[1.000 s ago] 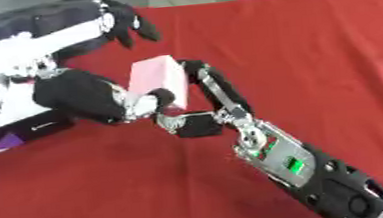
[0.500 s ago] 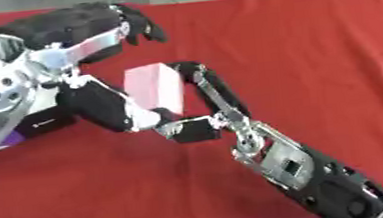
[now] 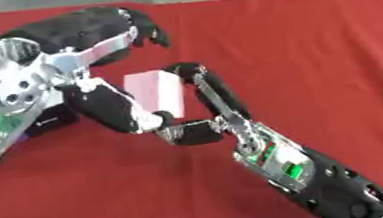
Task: Pick up the objects with one hand, pass them to the other hand, and then place them into the box on the other side of the table.
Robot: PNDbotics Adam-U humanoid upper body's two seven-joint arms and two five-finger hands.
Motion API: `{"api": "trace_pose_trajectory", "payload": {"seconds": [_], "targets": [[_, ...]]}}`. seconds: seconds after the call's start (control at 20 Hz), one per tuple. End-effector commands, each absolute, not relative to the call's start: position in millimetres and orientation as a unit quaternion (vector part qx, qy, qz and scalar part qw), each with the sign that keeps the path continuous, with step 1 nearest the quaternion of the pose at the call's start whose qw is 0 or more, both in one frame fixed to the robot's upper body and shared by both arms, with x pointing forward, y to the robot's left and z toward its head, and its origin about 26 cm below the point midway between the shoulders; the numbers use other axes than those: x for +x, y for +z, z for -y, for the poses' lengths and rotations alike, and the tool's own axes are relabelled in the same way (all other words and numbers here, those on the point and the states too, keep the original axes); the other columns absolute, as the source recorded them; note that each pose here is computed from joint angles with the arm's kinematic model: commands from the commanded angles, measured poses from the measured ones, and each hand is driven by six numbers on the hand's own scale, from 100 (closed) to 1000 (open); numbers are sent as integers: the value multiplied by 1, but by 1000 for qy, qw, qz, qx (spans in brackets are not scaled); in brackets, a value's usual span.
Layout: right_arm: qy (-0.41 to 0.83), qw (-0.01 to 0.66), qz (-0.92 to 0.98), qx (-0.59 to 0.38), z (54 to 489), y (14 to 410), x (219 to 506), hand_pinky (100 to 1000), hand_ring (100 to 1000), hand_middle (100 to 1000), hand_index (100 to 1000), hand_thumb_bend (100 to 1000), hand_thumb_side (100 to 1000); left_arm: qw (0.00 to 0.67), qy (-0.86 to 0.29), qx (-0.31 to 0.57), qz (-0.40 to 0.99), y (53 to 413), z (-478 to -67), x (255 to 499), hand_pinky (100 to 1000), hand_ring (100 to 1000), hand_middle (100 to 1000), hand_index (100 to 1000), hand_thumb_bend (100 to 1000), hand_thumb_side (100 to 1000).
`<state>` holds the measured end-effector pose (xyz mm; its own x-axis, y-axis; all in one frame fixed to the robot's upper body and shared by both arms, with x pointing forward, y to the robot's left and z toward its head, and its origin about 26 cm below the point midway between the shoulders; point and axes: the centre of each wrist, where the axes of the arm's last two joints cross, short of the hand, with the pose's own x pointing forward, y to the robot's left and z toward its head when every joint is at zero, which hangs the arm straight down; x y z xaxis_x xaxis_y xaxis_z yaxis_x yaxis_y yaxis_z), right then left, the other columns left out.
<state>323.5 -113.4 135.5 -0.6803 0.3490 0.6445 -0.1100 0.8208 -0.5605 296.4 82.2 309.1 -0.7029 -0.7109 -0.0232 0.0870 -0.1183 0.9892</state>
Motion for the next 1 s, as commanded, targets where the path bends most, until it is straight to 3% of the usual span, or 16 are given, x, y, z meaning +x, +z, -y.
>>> {"api": "trace_pose_trajectory", "payload": {"seconds": [0.05, 0.6, 1.0], "targets": [[289, 388, 872, -70, 110, 141, 323, 766, 503, 406, 561, 100, 144, 279, -710, 271, 587, 314, -79, 297, 884, 847, 829, 887, 572, 324], [276, 434, 856, -53, 103, 143, 319, 768, 514, 427, 592, 100, 287, 265, -740, 275, 554, 309, -72, 303, 885, 866, 834, 893, 602, 292], [264, 420, 867, -45, 106, 148, 311, 763, 510, 421, 585, 100, 279, 270, -723, 310, 555, 302, -72, 319, 883, 869, 834, 894, 574, 217]]}}
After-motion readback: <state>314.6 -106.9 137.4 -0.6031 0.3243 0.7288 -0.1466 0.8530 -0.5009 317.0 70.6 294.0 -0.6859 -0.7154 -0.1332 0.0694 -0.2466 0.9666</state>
